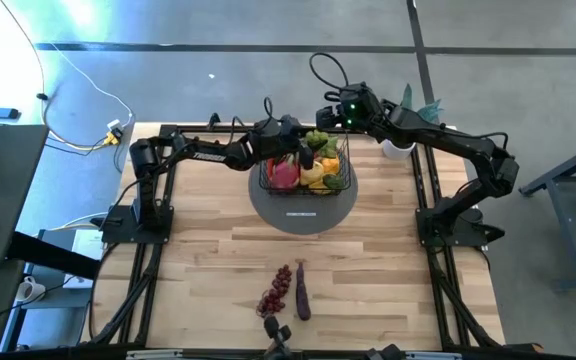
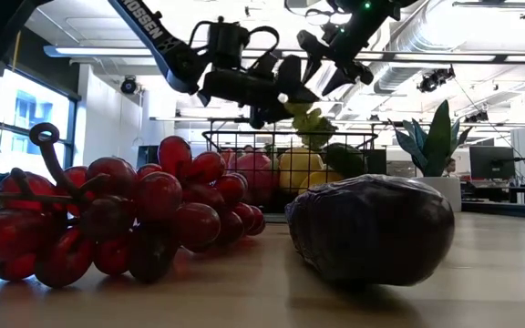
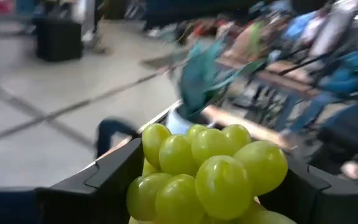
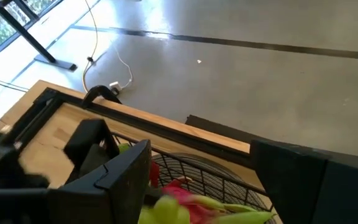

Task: Build produce basket
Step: Put the green grapes into the wire basket

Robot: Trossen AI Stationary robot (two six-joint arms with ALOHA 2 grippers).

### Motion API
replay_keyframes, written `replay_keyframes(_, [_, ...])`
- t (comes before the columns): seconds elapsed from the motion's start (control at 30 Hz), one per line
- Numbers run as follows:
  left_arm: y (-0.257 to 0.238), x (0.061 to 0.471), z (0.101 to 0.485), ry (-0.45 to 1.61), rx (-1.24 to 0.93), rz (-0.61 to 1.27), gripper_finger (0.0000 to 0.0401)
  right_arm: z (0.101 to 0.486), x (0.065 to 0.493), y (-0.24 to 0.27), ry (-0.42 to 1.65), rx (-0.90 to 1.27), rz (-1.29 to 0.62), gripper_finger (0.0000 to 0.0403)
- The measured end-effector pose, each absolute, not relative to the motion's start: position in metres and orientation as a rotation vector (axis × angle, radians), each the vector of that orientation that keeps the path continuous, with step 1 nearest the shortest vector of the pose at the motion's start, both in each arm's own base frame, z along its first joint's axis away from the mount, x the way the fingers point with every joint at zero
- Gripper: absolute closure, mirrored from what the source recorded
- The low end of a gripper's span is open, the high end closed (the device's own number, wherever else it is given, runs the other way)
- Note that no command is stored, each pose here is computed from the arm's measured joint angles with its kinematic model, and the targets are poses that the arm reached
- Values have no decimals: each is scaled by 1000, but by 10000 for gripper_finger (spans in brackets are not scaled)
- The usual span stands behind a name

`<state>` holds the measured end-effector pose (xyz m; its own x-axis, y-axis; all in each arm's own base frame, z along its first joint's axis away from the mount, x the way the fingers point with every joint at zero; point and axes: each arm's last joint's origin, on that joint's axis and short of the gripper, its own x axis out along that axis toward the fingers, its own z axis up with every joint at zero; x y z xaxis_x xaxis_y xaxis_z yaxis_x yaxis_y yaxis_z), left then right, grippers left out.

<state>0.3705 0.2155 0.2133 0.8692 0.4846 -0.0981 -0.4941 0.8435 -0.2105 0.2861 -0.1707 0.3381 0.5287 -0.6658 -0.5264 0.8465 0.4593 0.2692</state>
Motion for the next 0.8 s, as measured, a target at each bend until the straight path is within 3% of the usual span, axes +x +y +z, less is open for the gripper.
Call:
replay_keyframes(0.2, [221, 374, 215, 166, -276, 583, 135, 338, 286, -170, 385, 529, -941, 147])
replay_keyframes(0.6, [222, 375, 216, 217, -204, 477, 134, 336, 285, -169, 427, 510, -930, 147])
replay_keyframes(0.8, [224, 372, 214, 241, -219, 437, 113, 334, 284, -169, 444, 511, -933, 147])
